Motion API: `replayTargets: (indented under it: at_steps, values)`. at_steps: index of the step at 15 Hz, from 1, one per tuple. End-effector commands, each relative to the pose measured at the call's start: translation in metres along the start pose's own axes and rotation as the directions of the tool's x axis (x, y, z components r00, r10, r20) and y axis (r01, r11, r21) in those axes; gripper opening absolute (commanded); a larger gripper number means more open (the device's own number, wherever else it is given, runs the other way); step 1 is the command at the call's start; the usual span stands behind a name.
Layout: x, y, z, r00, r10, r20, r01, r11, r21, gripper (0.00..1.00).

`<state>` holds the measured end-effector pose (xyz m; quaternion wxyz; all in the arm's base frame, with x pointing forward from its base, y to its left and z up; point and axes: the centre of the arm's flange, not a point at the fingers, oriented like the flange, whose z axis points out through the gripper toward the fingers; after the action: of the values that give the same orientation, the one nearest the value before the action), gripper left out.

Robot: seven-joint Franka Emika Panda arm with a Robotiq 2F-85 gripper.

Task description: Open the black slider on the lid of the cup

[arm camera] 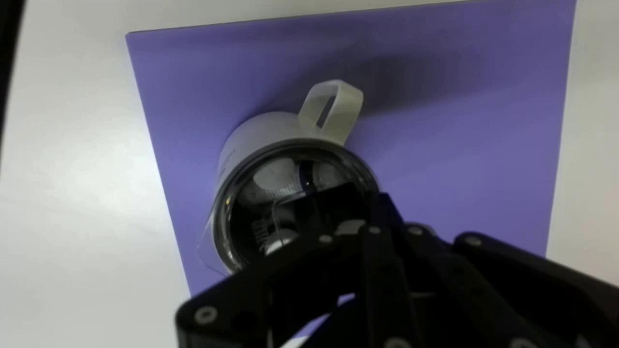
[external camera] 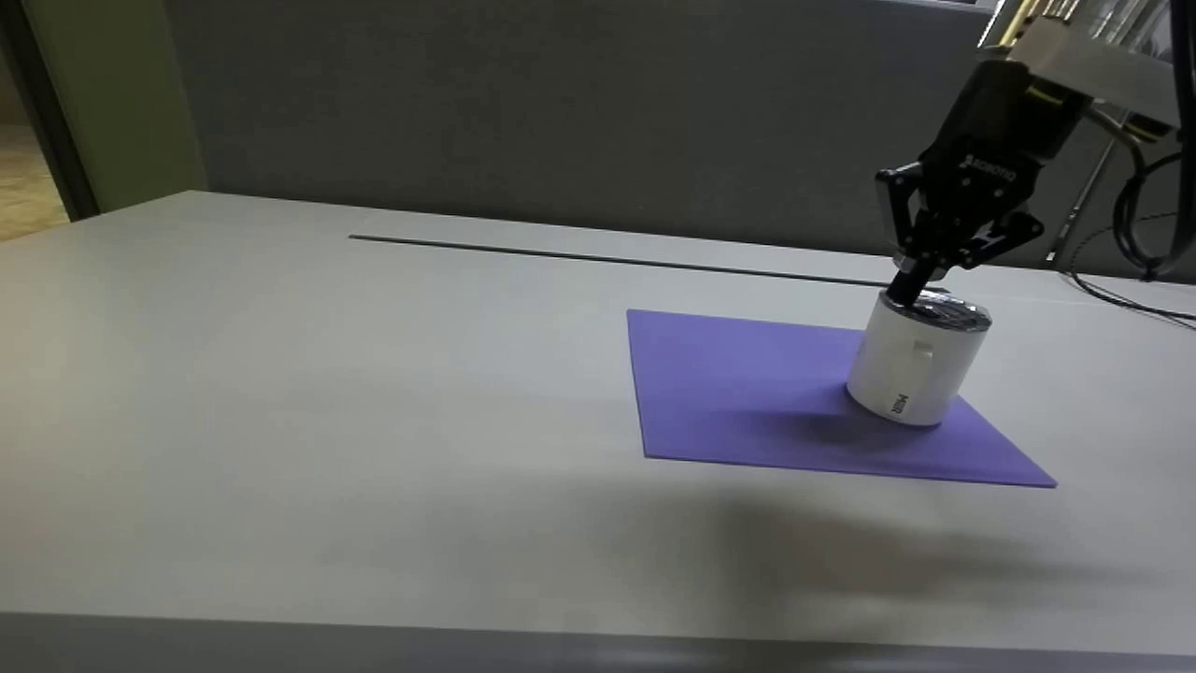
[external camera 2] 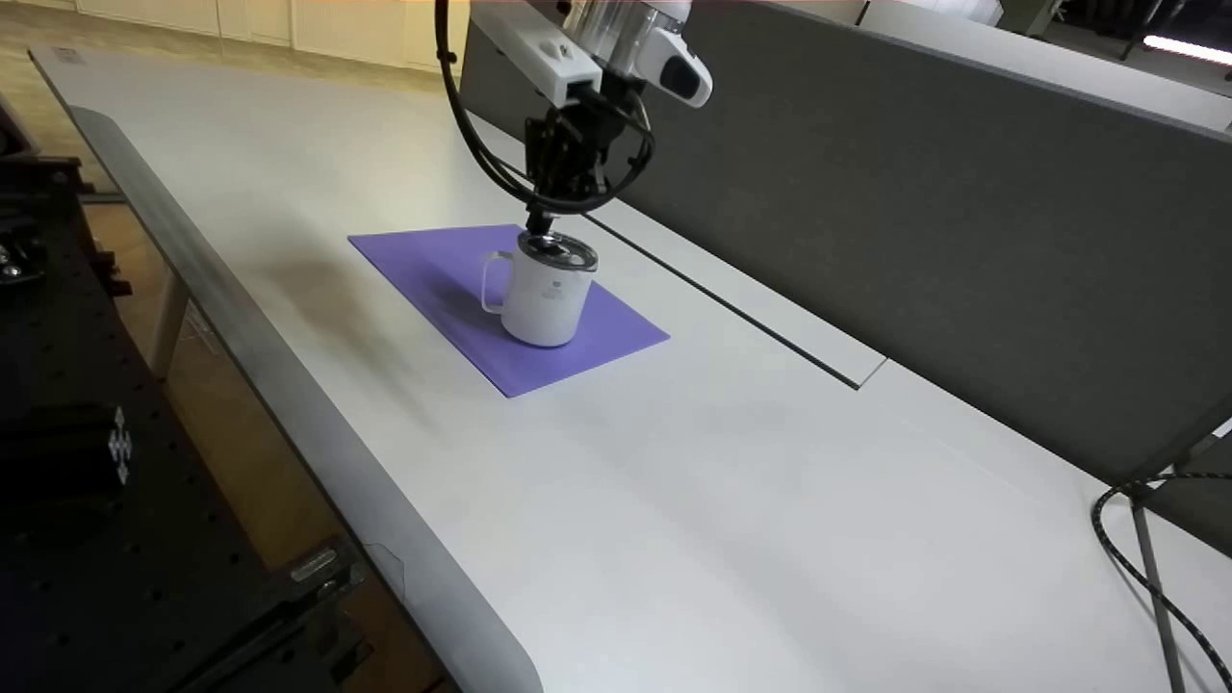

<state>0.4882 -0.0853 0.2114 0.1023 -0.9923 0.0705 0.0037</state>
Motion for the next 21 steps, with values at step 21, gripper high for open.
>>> replayTargets:
  at_steps: [21]
  values:
    - [0.007,0.025,0.005,0.999,0.029,0.022,-0.029,0.999,-0.02,0.0]
